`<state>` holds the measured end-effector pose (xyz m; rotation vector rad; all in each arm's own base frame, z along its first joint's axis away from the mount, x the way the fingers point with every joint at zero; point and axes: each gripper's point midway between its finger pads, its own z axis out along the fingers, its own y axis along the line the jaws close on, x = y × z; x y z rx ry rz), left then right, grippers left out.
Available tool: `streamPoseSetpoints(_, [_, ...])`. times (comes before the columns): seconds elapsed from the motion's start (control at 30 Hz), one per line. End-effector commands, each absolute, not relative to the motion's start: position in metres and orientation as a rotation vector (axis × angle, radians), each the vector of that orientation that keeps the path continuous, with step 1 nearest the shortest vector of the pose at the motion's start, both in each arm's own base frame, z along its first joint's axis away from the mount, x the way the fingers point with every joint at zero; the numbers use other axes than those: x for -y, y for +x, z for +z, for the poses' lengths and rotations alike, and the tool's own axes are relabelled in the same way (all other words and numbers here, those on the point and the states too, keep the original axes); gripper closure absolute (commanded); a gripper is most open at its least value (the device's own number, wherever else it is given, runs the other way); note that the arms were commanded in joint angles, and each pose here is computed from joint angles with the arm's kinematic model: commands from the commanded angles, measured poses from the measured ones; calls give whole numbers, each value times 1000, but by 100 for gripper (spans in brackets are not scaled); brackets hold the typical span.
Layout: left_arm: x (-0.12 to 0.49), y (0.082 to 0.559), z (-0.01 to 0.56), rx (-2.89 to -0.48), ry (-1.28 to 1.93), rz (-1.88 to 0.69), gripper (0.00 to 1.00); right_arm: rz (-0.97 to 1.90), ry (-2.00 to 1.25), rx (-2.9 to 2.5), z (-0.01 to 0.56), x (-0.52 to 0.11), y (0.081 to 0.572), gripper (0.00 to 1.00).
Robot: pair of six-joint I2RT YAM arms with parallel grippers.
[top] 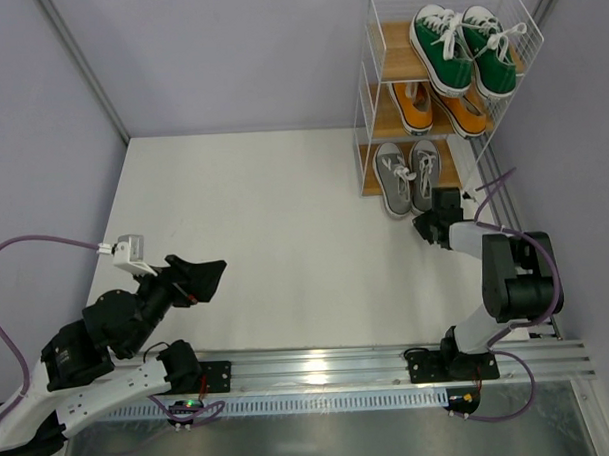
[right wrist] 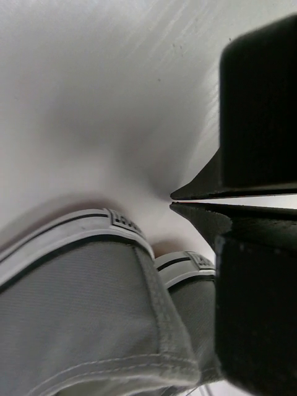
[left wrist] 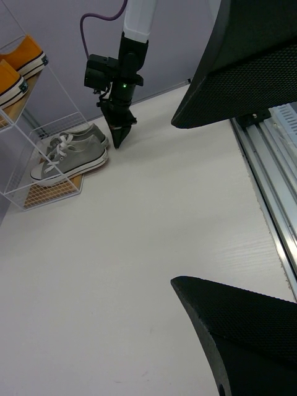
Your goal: Place and organize the shoes onto the shoe shelf
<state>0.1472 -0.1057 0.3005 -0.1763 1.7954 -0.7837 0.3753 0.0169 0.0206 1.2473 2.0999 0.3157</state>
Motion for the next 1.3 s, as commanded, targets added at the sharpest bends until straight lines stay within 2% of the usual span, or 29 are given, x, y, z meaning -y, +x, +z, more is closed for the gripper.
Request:
streamPoseSetpoints(0.0, [99, 145, 311, -1772, -199, -798, 0, 364, 1336, -1938, 39, 0, 400, 96])
streamPoseSetpoints(0.47, [98, 147, 309, -1779, -196, -777, 0, 381, 1357, -1861, 58, 34, 436, 96])
streamPoseSetpoints(0.87, [94, 146, 308, -1775, -201, -766, 0, 367, 1345, -1833, 73, 50, 443, 96])
streamPoseSetpoints(1.0, [92, 147, 307, -1777, -203, -757, 0, 332, 1346, -1892, 67, 48, 425, 96])
streamPoseSetpoints(1.13, [91, 147, 306, -1767, -212, -763, 0, 324, 1377, -1976, 41, 37, 387, 96])
streamPoseSetpoints(1.27, [94, 148, 304, -1768, -207, -763, 0, 440, 1327, -2031, 35, 9, 366, 96])
